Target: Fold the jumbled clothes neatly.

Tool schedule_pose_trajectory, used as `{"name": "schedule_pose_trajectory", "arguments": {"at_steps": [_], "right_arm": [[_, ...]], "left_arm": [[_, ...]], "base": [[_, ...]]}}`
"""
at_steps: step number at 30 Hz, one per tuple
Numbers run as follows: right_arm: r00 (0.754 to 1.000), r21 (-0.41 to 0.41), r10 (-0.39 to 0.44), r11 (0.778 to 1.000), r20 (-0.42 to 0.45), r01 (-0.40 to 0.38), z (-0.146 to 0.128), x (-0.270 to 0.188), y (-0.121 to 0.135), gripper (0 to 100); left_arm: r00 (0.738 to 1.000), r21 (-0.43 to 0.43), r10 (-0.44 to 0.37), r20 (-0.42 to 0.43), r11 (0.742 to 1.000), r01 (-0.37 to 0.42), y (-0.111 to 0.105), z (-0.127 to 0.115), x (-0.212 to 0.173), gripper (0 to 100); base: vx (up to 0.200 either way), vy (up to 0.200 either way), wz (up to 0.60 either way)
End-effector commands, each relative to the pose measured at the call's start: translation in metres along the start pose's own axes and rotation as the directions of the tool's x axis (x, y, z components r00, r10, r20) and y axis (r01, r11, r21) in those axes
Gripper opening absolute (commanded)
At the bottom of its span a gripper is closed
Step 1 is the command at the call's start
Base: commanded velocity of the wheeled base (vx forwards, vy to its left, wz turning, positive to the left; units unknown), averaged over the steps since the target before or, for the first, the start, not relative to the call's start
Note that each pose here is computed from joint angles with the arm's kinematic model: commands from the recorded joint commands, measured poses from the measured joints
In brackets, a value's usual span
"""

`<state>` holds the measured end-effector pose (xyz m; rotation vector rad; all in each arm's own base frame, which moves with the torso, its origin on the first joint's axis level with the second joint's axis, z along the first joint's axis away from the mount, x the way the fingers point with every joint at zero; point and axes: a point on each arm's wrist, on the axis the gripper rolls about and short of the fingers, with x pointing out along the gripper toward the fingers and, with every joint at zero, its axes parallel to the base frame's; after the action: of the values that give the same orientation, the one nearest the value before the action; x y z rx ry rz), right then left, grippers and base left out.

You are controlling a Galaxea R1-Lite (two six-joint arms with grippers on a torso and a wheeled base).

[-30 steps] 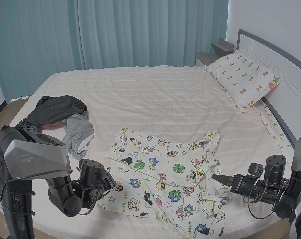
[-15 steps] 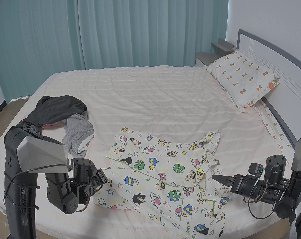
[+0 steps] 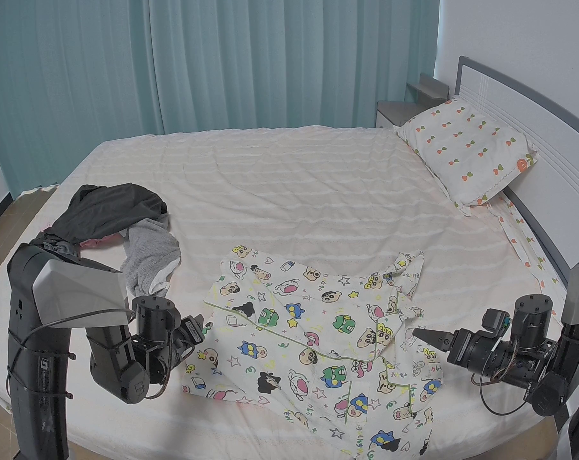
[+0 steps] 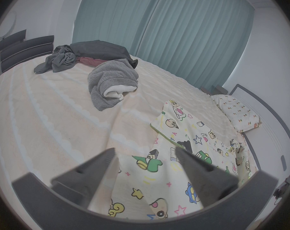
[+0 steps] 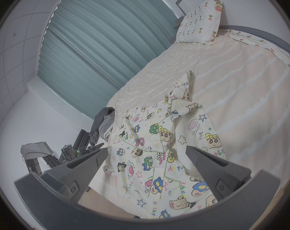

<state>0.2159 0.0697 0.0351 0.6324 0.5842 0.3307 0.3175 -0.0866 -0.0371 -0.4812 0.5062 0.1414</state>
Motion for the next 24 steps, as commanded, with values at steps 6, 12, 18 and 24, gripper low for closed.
{"name": "schedule_pose_trajectory", "arguments": {"at_steps": [6,12,18,24], "right_arm": [[0.999,0.036,-0.025,0.999,0.035,0.023,0.016,0.064,-0.038,100],[0.993,0.081,-0.114,0.99,-0.004,0.114,0.03,0.104,-0.065,100],[0.985,0.086,-0.175,0.981,0.003,0.174,0.044,0.106,-0.076,100],[0.973,0.084,-0.231,0.969,-0.001,0.23,0.037,0.111,-0.087,100]], "left_arm": [[0.971,-0.207,-0.212,-0.109,0.96,0.187,0.002,0.026,-0.05,100],[0.908,-0.332,-0.367,-0.201,0.898,0.289,-0.001,0.026,-0.074,100],[0.898,-0.365,-0.401,-0.182,0.876,0.317,-0.004,0.024,-0.077,100],[0.9,-0.363,-0.395,-0.183,0.878,0.312,0.001,0.016,-0.075,100]], "base": [[0.0,0.0,0.0],[0.0,0.0,0.0],[0.0,0.0,0.0],[0.0,0.0,0.0]]}}
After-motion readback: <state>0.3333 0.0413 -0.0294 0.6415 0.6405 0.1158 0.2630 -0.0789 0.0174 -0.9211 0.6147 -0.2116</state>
